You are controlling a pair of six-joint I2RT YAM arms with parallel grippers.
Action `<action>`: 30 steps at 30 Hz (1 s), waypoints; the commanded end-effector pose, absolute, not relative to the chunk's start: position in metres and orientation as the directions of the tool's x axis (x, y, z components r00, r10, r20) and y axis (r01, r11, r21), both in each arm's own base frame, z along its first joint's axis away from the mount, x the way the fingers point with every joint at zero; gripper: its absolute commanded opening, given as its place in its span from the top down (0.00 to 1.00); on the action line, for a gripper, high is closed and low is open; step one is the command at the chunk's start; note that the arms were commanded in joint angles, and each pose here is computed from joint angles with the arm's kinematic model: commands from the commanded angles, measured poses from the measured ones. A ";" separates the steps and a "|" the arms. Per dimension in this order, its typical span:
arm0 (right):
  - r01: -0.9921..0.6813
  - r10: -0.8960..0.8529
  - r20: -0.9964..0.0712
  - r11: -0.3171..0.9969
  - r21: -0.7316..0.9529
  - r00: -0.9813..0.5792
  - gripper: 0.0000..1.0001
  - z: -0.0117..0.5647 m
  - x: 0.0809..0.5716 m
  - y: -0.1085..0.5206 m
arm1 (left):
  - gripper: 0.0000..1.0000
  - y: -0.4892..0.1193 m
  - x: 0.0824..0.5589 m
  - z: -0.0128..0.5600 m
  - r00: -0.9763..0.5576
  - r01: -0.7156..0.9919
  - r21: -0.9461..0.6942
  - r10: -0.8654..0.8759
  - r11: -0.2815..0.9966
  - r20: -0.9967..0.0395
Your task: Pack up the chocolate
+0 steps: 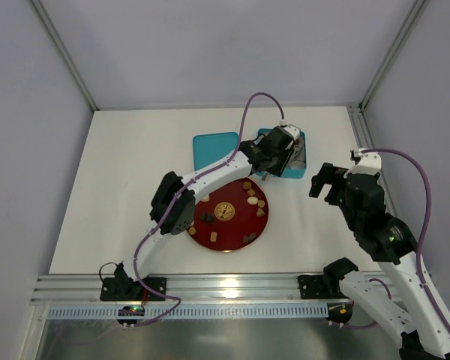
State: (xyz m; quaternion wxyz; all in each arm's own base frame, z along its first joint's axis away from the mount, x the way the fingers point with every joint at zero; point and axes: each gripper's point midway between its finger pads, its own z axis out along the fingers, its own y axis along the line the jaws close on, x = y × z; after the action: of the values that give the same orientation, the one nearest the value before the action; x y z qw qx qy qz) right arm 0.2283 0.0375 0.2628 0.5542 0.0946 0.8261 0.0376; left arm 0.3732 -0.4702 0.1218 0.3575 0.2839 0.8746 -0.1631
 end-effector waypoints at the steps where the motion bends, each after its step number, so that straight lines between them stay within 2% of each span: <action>1: 0.112 0.195 -0.917 0.980 0.166 -0.349 0.00 0.266 0.232 0.037 | 0.64 -0.480 0.382 0.191 -0.504 0.627 -0.120 0.283 0.770 -0.816; 12: 0.111 0.198 -0.918 0.979 0.169 -0.344 0.00 0.268 0.232 0.037 | 0.65 -0.475 0.380 0.221 -0.473 0.631 -0.124 0.253 0.766 -0.844; 18: 0.109 0.199 -0.919 0.979 0.171 -0.339 0.00 0.271 0.233 0.038 | 0.68 -0.451 0.383 0.242 -0.489 0.594 -0.158 0.198 0.789 -0.849; 25: 0.084 0.203 -0.916 0.979 0.185 -0.346 0.00 0.272 0.236 0.045 | 0.68 -0.361 0.401 0.269 -0.520 0.431 -0.189 0.073 0.882 -0.851; 30: 0.056 0.206 -0.907 0.978 0.199 -0.368 0.00 0.268 0.239 0.053 | 0.68 -0.249 0.409 0.261 -0.548 0.199 -0.195 -0.056 0.961 -0.835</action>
State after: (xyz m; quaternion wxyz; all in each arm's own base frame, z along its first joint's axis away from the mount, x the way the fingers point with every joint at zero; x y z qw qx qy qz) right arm 0.2322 0.0460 0.2557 0.5422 0.0829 0.8348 0.0477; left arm 0.3989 -0.3007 0.2358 0.4342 0.1197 0.8799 -0.1511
